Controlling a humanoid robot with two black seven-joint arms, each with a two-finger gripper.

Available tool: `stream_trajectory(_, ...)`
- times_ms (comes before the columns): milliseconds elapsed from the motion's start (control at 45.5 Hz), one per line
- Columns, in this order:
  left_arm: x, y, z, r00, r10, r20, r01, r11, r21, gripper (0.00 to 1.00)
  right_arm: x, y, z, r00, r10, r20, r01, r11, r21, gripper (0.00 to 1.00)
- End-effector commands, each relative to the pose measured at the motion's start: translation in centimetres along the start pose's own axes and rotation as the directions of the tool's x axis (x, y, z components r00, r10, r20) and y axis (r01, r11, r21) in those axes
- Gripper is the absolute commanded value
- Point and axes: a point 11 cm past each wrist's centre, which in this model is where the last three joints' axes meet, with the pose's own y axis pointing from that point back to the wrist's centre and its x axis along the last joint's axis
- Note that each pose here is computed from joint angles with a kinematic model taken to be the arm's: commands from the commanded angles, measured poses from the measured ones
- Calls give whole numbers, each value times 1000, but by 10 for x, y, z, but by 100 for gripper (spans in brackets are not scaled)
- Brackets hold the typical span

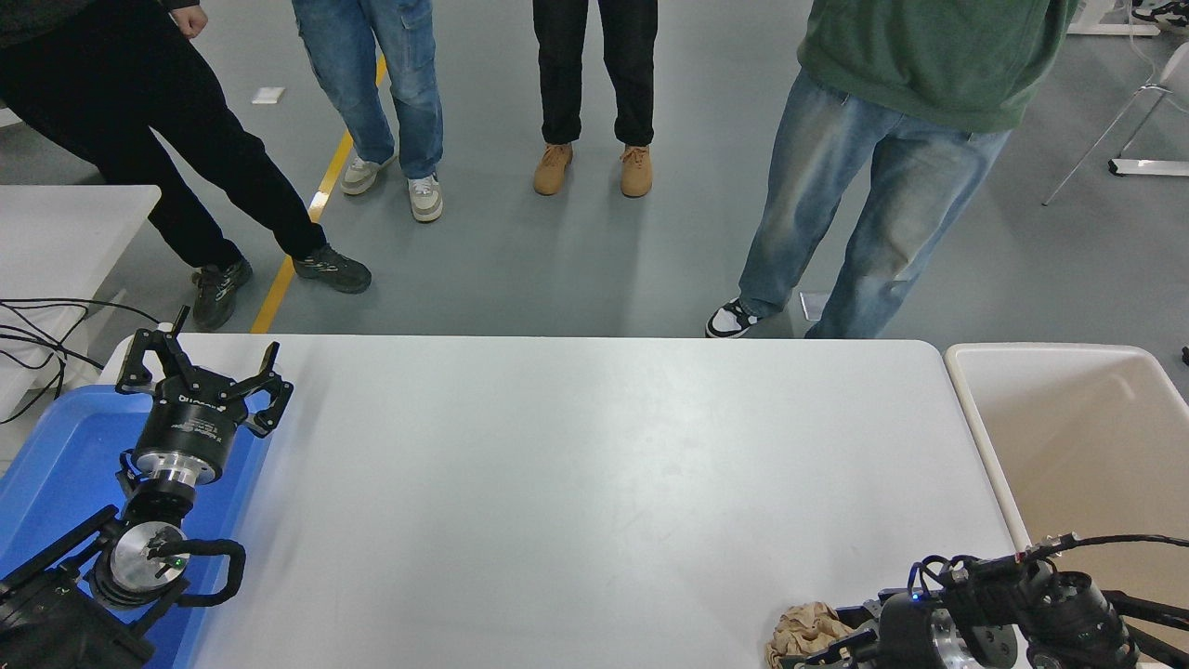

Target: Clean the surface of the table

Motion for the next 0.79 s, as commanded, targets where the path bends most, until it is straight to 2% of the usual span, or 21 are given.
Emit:
stream_trajectory(0, 0, 0, 0, 1000, 0, 0, 0, 1000, 0, 99, -15, -6, -5, 1000, 7, -11, -6, 1000, 19, 99)
stream_trajectory(681, 0, 0, 0, 1000, 1, 1, -1, 1000, 0, 99, -12, -26, -9, 997, 70, 14, -71, 997, 38, 98)
stream_trajectory(725, 0, 0, 0, 1000, 0, -1, 0, 1000, 0, 99, -11, -27, -8, 996, 85, 13, -85, 996, 35, 96)
stream_trajectory(769, 0, 0, 0, 1000, 0, 0, 0, 1000, 0, 99, -12, -27, -10, 995, 99, 4, -99, 994, 41, 87)
